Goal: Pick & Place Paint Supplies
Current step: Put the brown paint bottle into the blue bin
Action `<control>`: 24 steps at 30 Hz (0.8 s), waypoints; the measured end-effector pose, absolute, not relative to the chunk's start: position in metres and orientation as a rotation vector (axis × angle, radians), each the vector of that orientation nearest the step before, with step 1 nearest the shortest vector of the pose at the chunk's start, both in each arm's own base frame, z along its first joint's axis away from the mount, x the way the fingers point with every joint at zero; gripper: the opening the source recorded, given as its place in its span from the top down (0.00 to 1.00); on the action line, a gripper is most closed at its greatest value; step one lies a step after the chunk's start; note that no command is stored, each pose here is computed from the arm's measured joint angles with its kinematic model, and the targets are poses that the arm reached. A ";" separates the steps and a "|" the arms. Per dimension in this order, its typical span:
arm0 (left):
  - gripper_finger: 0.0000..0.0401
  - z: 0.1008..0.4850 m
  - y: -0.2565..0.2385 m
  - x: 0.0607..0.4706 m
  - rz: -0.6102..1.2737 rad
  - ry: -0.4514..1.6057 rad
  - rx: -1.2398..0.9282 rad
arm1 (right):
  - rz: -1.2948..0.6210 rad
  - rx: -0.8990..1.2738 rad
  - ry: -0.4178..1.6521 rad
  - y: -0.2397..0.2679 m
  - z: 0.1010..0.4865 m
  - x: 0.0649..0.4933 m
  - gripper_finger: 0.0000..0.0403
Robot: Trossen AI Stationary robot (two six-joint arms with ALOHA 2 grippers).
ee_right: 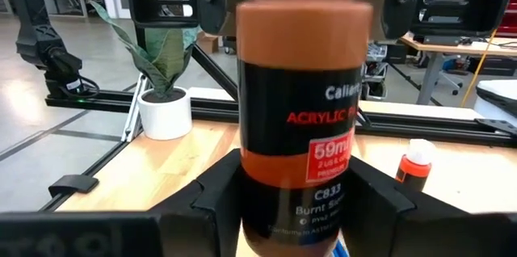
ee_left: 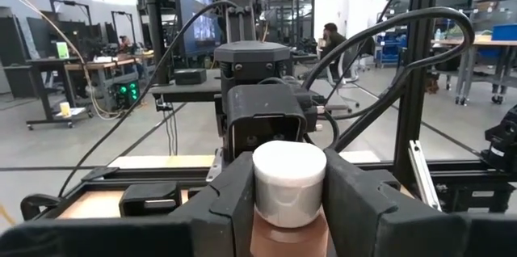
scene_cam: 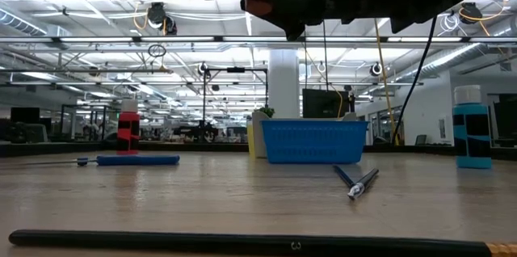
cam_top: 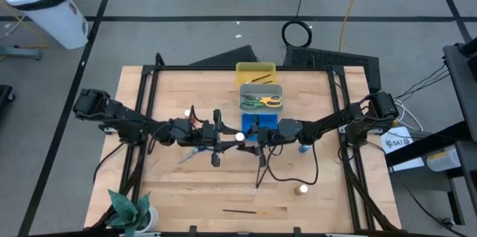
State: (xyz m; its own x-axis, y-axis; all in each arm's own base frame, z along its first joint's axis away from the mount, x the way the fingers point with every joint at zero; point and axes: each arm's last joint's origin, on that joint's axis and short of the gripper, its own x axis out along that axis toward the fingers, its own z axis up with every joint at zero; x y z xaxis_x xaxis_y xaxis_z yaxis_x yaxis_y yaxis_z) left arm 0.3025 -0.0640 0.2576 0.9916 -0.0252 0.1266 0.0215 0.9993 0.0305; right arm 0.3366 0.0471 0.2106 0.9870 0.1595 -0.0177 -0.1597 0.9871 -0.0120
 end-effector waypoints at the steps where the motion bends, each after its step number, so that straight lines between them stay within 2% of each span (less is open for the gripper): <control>1: 0.70 0.258 -0.064 0.302 -0.023 -0.128 0.034 | 0.160 -0.017 0.018 0.047 0.210 0.337 0.60; 7: 0.70 0.258 -0.063 0.302 -0.003 -0.132 0.044 | 0.139 -0.085 0.087 0.046 0.212 0.332 0.55; 12: 0.70 0.261 -0.061 0.302 0.045 -0.138 0.046 | 0.064 -0.143 0.213 0.040 0.229 0.312 0.53; 19: 0.70 0.256 -0.054 0.304 0.058 -0.099 0.044 | -0.047 -0.154 0.312 0.032 0.263 0.270 0.54; 24: 0.70 0.249 -0.044 0.310 0.052 -0.085 0.023 | -0.068 -0.091 0.293 0.028 0.282 0.244 0.57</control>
State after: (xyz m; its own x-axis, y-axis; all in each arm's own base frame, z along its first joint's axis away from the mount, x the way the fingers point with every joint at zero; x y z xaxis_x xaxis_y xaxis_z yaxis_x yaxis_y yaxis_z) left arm 0.3102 -0.0438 0.2492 0.9950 0.0514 0.0854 -0.0534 0.9984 0.0211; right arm 0.2439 0.0275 0.2817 0.9552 -0.0801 -0.2851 0.0537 0.9936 -0.0992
